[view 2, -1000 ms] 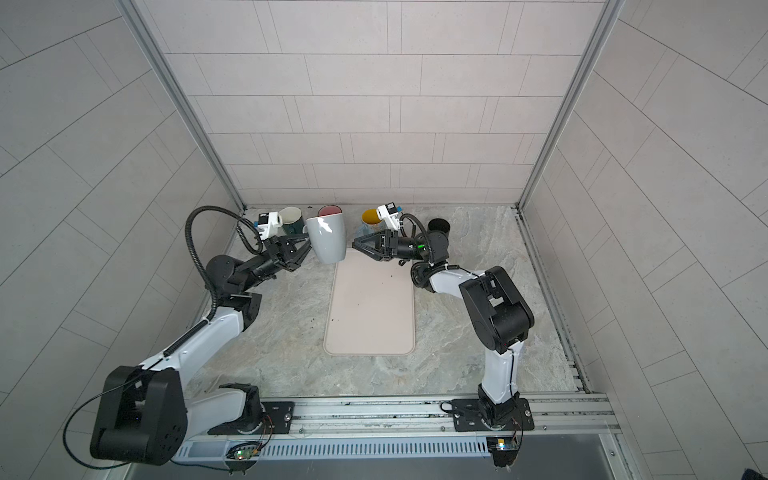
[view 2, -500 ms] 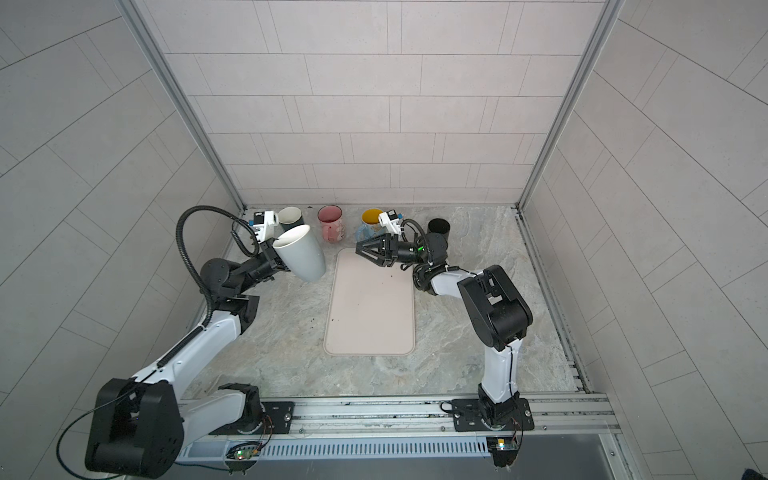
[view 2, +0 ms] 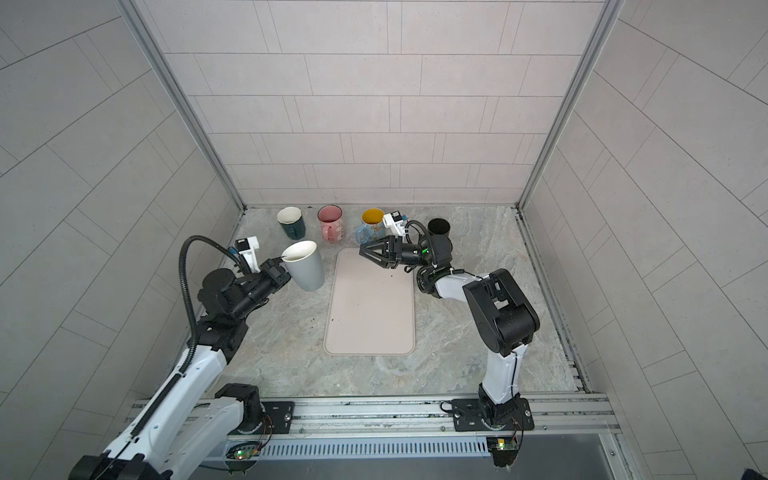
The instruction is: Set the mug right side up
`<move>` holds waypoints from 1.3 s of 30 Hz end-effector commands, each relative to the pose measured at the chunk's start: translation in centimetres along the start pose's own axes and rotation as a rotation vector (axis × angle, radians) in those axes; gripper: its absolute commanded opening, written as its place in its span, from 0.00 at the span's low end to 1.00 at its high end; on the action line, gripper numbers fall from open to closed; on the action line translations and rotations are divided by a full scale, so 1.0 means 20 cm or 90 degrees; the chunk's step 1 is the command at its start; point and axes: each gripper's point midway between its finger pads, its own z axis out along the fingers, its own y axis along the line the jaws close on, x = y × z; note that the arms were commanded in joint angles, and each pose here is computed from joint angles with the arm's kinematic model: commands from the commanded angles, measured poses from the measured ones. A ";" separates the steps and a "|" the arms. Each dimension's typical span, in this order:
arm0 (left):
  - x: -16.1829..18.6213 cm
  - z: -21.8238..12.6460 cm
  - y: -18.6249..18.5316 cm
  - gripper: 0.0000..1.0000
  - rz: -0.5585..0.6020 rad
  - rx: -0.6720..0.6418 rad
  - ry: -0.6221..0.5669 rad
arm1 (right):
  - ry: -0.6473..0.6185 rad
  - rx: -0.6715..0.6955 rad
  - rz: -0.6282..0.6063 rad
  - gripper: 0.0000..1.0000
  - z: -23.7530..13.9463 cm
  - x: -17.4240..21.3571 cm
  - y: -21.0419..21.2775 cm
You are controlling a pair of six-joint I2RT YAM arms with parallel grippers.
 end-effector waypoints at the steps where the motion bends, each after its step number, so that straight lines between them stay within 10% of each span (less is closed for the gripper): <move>1: -0.12 -0.06 0.19 0.00 0.028 -0.105 -0.125 | -0.005 -0.024 -0.054 0.53 -0.02 0.00 0.14; 17: -0.23 -0.16 0.61 0.00 0.165 -0.320 -0.313 | -0.027 -0.031 -0.098 0.52 -0.07 -0.02 0.26; 39: -0.23 0.05 0.84 0.00 0.201 -0.338 -0.371 | -0.041 -0.031 -0.114 0.50 -0.10 -0.08 0.29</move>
